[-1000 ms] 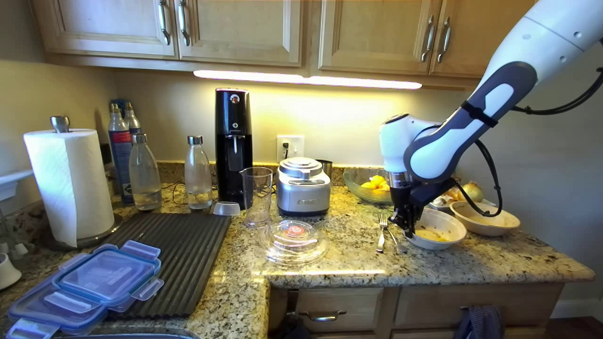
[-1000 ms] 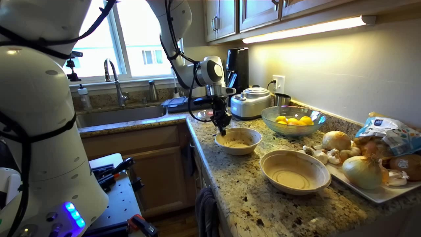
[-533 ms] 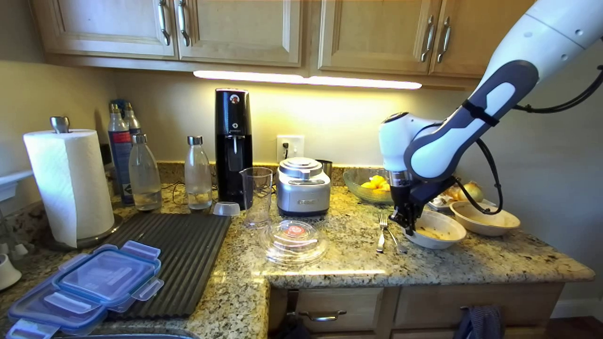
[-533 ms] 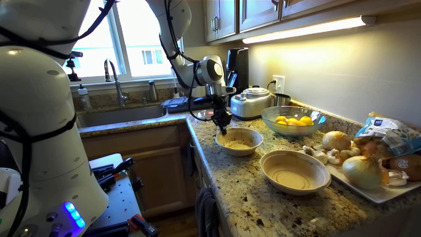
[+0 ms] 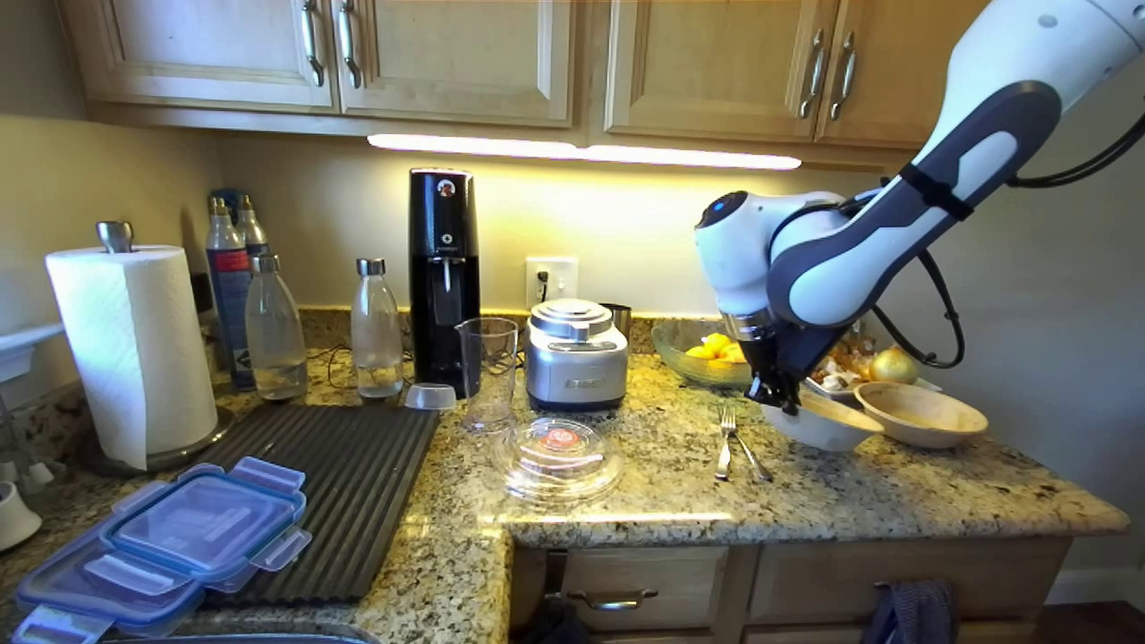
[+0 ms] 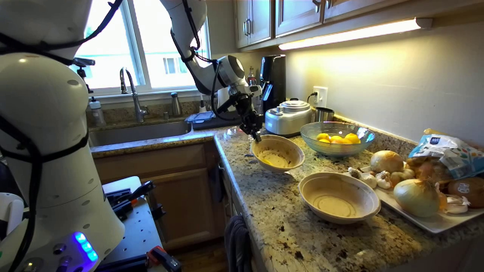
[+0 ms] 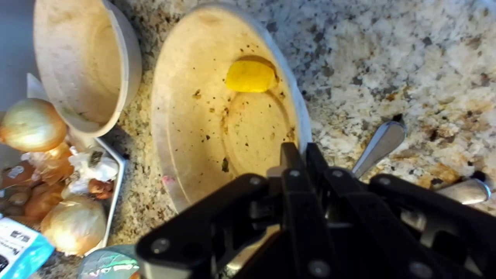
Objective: Stack the white bowls together, then put the two forks on top of the bowls
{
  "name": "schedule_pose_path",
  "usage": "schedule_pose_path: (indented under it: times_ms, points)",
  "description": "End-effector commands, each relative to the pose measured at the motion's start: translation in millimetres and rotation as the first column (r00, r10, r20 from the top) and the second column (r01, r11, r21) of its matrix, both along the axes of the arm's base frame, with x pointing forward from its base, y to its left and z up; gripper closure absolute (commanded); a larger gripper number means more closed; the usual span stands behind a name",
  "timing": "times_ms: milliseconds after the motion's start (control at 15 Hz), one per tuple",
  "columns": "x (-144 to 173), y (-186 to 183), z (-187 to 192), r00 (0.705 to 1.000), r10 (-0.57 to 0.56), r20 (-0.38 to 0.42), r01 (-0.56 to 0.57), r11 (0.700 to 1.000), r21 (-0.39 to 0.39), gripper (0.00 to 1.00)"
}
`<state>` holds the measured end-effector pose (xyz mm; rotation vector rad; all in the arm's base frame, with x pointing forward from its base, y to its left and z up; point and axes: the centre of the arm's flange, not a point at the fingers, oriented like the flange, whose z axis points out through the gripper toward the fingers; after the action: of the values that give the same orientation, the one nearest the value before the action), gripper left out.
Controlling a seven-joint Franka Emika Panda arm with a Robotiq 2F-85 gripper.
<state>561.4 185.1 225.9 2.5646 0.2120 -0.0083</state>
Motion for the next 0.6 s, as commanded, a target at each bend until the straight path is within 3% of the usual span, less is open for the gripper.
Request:
schedule_pose_path:
  times_ms: [0,333,533]
  points:
    - [-10,3,34,0.998,-0.004,0.056,0.01,0.994,-0.107,0.93]
    - [-7,-12,62,0.991,-0.036,0.129,0.063,0.975,-0.215,0.93]
    - [-3,-35,66,0.979,-0.108,0.175,0.146,0.964,-0.221,0.93]
